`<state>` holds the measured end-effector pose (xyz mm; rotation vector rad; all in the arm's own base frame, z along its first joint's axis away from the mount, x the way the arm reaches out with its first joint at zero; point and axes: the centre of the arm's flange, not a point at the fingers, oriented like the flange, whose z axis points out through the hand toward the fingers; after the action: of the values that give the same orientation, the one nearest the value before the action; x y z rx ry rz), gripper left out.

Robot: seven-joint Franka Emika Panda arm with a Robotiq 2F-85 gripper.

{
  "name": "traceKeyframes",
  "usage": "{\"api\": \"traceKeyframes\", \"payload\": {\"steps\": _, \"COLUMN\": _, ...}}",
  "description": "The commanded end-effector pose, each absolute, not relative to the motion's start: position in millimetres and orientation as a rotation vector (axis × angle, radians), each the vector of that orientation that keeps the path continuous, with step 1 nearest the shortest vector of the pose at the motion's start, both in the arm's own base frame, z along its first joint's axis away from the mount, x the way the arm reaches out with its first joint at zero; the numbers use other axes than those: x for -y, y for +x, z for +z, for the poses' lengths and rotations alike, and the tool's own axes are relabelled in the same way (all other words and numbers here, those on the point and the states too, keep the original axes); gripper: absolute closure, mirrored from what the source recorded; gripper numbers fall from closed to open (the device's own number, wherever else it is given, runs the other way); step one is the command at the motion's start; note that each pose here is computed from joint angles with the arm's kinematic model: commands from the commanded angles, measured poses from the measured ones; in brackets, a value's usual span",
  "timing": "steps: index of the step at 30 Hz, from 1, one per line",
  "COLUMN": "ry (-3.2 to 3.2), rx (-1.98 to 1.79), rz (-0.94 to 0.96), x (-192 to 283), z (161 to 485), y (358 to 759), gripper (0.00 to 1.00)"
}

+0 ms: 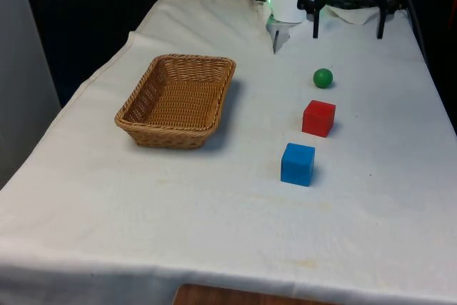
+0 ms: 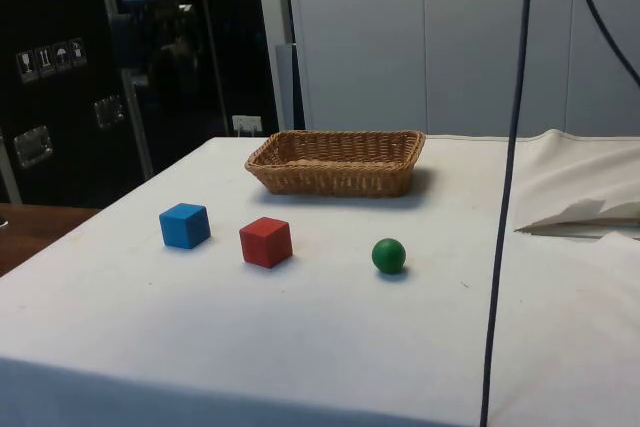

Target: Place all non-red objects into the basket.

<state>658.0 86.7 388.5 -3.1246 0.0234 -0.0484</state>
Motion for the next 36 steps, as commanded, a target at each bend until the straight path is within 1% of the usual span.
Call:
{"api": "traceKeyframes", "payload": {"steps": 1, "ry": -3.117, "rx": -0.010, "rz": -0.053, "x": -89, "z": 386, "y": 662, "gripper": 0.00}}
{"api": "traceKeyframes", "payload": {"steps": 9, "ry": -3.123, "rx": 0.025, "rz": -0.074, "x": -92, "z": 376, "y": 674, "gripper": 0.00}}
{"api": "traceKeyframes", "payload": {"steps": 17, "ry": -3.097, "rx": 0.080, "rz": -0.103, "x": -96, "z": 359, "y": 691, "gripper": 0.00}}
{"api": "traceKeyframes", "payload": {"steps": 26, "ry": -3.101, "rx": 0.105, "rz": -0.117, "x": -97, "z": 350, "y": 699, "gripper": 0.00}}
{"api": "traceKeyframes", "payload": {"steps": 27, "ry": -3.084, "rx": 0.125, "rz": -0.127, "x": -97, "z": 344, "y": 703, "gripper": 0.00}}
{"api": "traceKeyframes", "payload": {"steps": 36, "ry": -3.058, "rx": 0.171, "rz": -0.150, "x": -98, "z": 327, "y": 712, "gripper": 0.00}}
